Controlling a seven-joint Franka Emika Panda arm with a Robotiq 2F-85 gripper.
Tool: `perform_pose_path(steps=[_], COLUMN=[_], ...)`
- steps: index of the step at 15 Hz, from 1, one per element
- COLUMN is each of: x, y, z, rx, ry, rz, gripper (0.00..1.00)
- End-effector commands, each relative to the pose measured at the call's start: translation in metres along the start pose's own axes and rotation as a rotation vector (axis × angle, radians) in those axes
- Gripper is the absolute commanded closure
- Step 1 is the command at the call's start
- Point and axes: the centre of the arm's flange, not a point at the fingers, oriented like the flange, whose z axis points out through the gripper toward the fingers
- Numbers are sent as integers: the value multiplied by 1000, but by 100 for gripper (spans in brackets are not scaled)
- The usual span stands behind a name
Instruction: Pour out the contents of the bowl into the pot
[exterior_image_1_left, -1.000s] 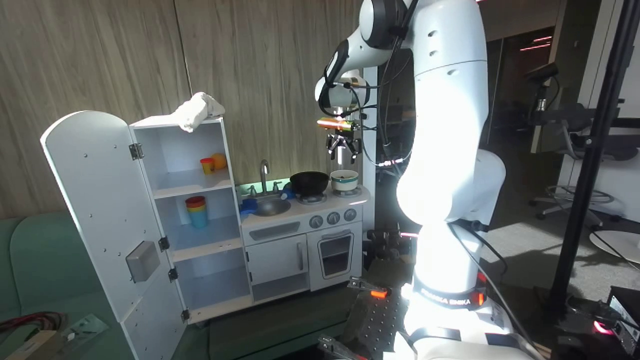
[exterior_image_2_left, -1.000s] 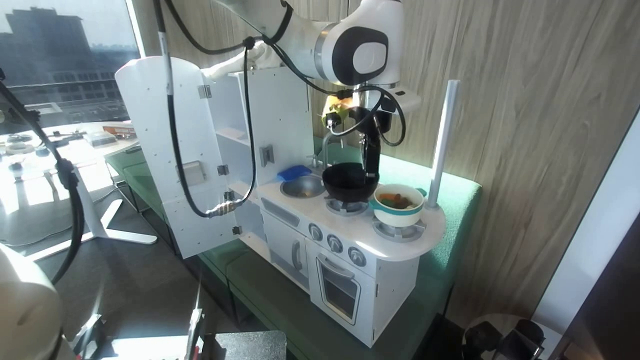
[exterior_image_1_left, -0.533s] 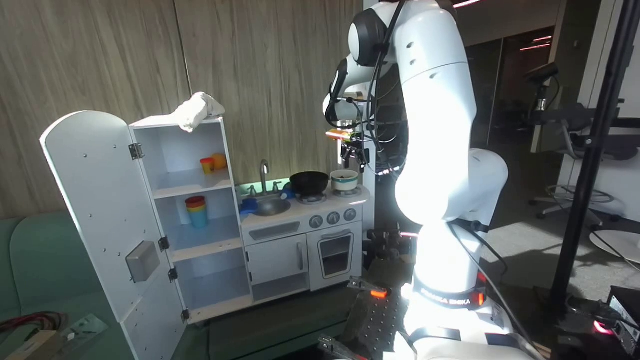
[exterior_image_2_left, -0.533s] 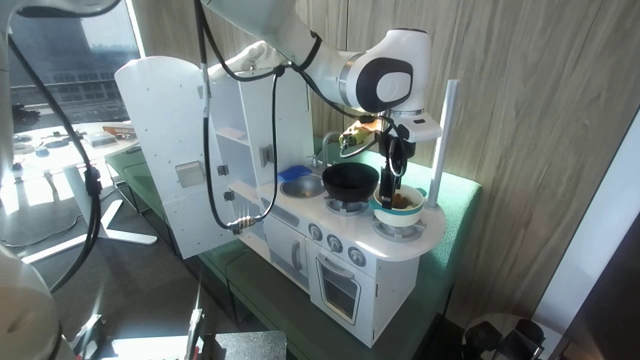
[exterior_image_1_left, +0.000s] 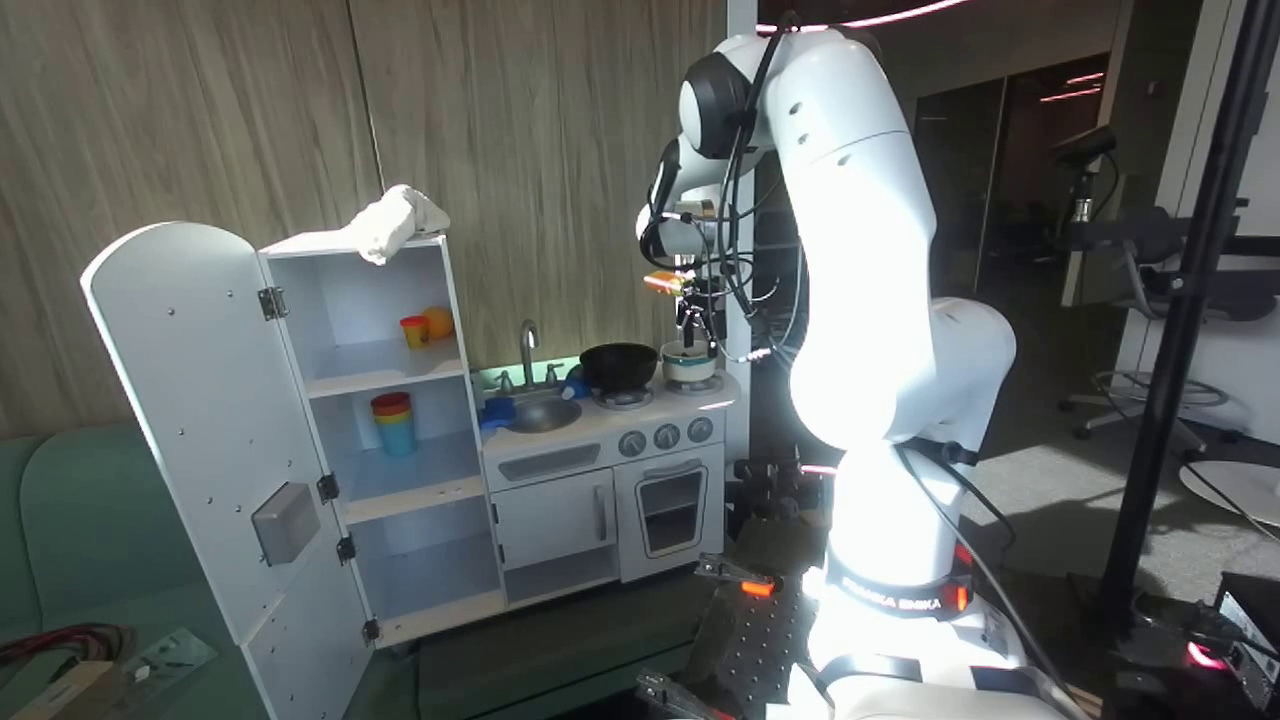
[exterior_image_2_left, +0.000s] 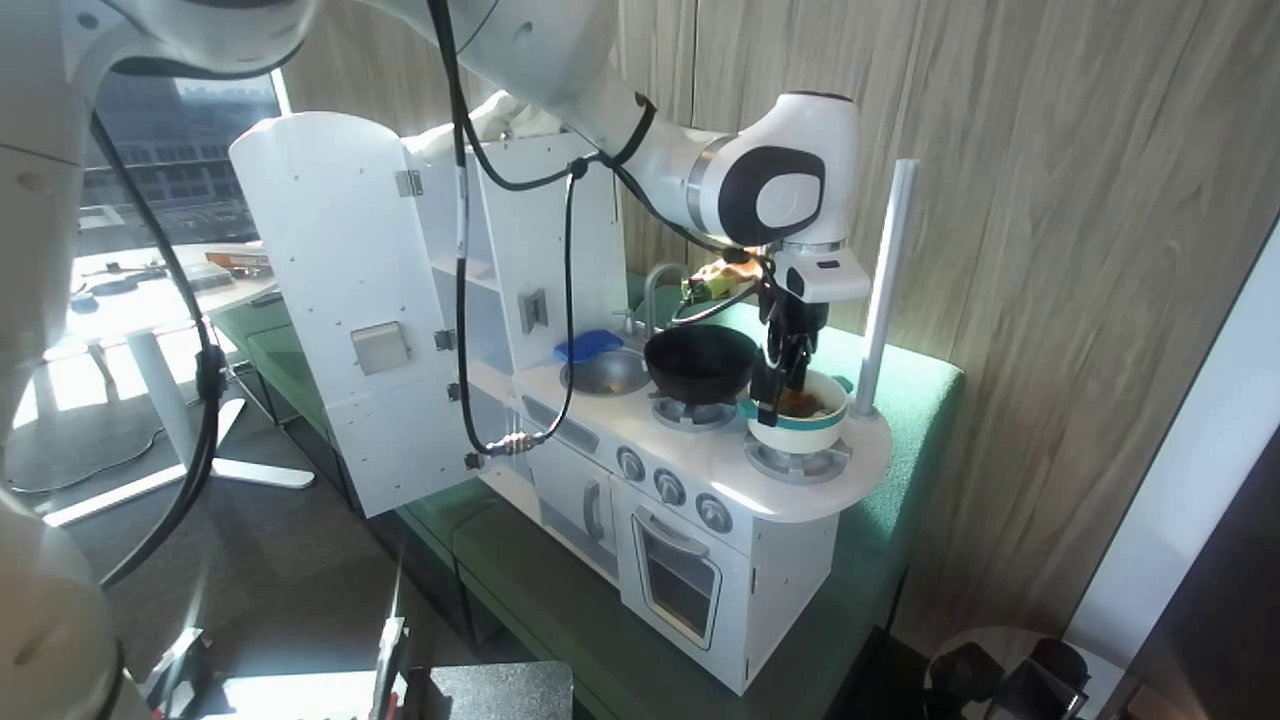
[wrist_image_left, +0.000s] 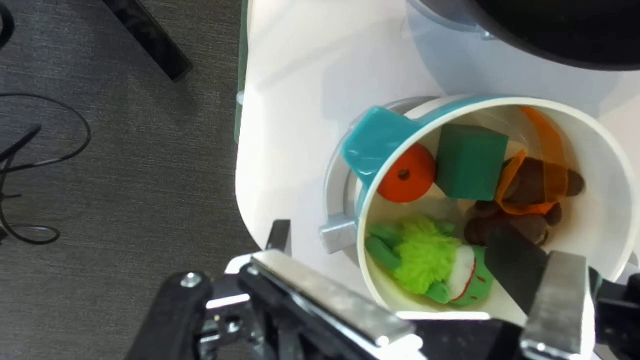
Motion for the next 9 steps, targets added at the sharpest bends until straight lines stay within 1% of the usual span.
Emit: perform_pose_path(steps=[1,7,8,9], x=[-1,-9,-9,-8], y=[4,11,11,9], z=[0,14,17,21], rx=[-14,-29,-32,-44], ry=[-13,-27,-27,-23], rz=[35,62,66,79], gripper=[0,0,2,24])
